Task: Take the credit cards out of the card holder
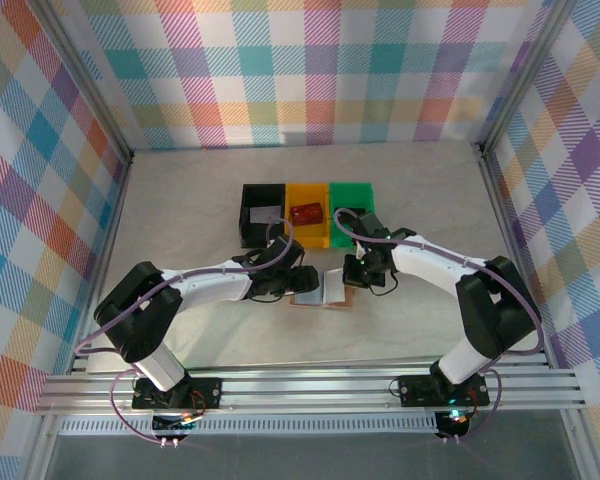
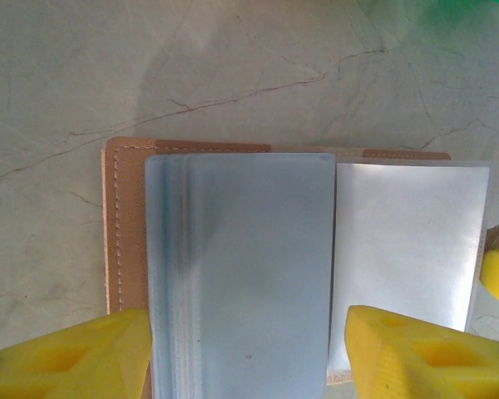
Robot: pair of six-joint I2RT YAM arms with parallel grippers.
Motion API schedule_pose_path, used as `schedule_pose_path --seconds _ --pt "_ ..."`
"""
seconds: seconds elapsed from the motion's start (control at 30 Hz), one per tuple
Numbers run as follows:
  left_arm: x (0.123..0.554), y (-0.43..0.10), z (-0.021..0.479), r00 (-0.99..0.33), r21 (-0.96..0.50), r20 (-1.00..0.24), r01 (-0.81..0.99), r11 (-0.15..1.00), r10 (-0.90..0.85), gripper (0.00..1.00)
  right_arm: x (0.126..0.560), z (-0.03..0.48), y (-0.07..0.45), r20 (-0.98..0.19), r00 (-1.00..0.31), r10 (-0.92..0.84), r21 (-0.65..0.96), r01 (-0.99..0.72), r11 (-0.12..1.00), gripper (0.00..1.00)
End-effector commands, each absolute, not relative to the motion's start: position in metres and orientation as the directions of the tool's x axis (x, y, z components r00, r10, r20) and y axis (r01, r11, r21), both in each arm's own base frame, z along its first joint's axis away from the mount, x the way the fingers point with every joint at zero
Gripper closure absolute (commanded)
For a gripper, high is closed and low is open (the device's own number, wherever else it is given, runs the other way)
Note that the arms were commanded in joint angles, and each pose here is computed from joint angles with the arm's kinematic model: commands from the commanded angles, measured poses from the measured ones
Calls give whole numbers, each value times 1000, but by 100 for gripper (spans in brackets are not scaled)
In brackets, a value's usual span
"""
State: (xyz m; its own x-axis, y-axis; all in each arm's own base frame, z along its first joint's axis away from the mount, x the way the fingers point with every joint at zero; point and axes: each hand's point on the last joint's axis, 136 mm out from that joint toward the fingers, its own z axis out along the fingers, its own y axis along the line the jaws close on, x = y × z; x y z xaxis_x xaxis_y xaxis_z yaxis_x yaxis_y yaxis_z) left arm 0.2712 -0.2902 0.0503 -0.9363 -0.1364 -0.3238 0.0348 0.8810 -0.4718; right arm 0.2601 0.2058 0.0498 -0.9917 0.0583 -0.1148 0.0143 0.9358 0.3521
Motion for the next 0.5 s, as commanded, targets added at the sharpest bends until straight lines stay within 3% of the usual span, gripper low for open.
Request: schedule_pose_path --seconds 0.0,0.47 --pt "280 -300 57 -933 -509 -330 46 860 -145 37 262 38 198 -109 -991 77 331 37 943 99" --pt "283 -310 56 -937 -550 -310 37 834 -163 38 258 19 194 -75 -994 80 331 51 942 100"
